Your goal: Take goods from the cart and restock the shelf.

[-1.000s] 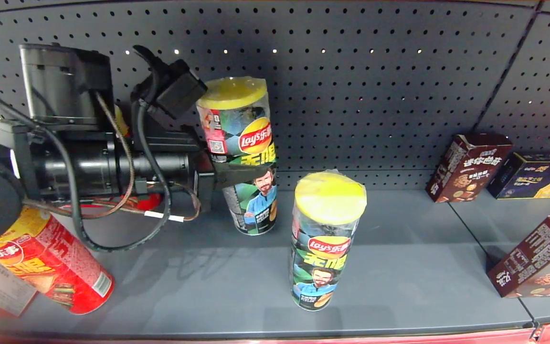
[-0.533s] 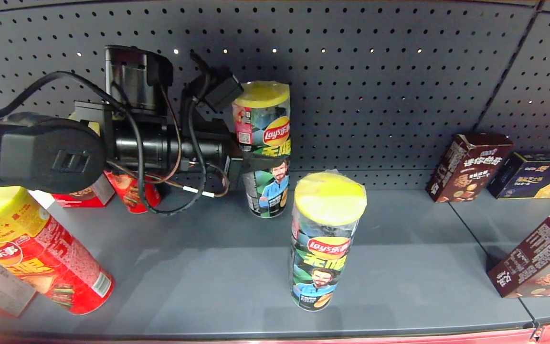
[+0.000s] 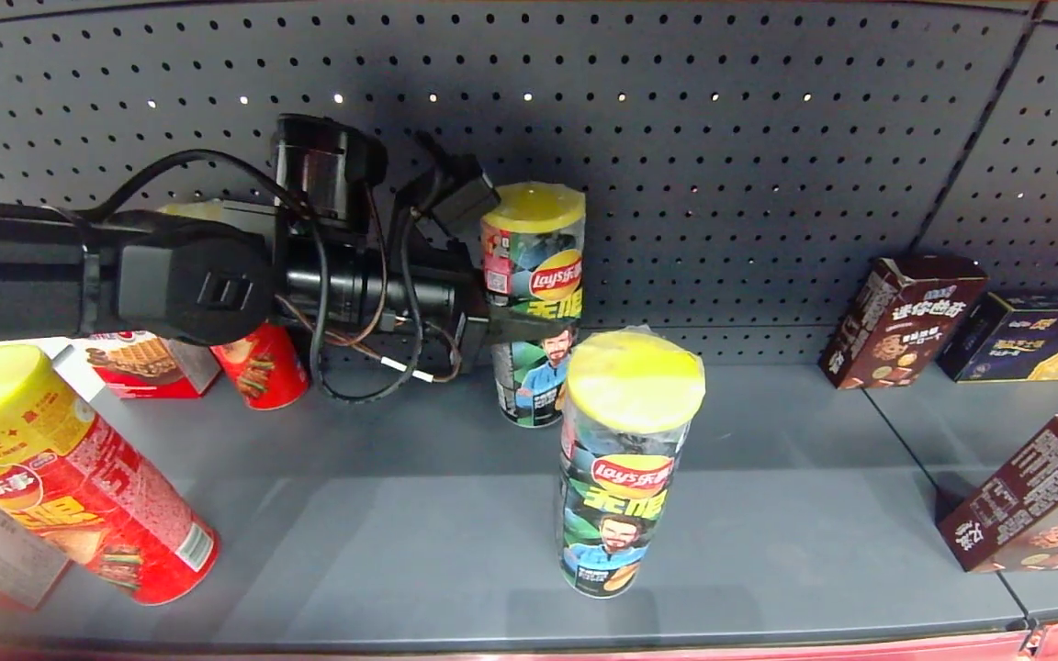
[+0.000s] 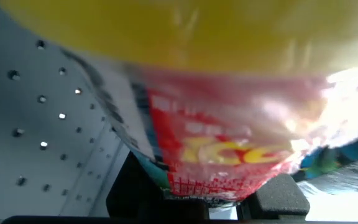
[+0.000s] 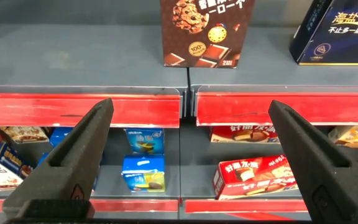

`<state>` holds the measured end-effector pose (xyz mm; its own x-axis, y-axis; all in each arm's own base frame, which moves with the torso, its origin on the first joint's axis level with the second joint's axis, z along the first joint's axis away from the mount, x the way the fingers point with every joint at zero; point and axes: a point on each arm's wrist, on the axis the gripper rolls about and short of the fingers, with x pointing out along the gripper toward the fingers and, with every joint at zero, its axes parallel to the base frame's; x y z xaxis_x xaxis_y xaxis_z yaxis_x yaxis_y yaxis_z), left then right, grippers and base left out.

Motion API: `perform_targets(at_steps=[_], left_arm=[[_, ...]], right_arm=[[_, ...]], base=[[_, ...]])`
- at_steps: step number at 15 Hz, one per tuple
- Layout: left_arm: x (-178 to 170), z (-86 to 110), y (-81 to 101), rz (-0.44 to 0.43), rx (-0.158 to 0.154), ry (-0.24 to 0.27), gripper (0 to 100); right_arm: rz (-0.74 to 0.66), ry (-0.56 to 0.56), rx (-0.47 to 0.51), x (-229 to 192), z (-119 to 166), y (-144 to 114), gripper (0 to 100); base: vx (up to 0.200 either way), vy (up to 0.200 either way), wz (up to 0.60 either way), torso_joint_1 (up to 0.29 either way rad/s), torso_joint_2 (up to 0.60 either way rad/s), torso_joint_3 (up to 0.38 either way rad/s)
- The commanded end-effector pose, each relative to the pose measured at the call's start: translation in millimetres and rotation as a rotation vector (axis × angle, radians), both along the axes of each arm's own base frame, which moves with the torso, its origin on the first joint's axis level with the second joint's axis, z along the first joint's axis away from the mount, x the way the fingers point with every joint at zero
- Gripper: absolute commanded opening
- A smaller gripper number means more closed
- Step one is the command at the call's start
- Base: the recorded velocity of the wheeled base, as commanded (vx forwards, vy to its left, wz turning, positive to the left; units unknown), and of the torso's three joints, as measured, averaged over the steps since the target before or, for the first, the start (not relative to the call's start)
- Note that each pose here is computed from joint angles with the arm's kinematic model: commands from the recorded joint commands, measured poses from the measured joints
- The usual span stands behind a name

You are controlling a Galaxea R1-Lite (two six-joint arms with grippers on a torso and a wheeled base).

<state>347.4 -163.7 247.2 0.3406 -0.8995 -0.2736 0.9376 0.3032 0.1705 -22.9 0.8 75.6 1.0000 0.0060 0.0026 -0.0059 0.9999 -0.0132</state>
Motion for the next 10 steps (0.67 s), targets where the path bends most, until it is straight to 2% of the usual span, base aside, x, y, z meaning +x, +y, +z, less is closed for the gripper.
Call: perform_targets(at_steps=[1, 4, 10], left_arm=[[7.7, -5.2, -4.3, -0.005, 0.003, 0.001, 0], [18.8, -12.2, -3.6, -0.003, 0.02, -0.024, 0], [35.1, -20.4, -10.3, -0.005, 0.019, -0.036, 0]], right_arm=[[0.0, 0.001, -0.001, 0.1, 0.1, 0.0, 100], [0.0, 0.001, -0.001, 0.1, 0.1, 0.0, 100], [0.0, 0.001, -0.001, 0.1, 0.1, 0.0, 100]], base=[[0.0, 0.0, 0.0, 0.0, 0.0, 0.0], [0.0, 0.0, 0.0, 0.0, 0.0, 0.0], [0.0, 0.0, 0.0, 0.0, 0.0, 0.0]])
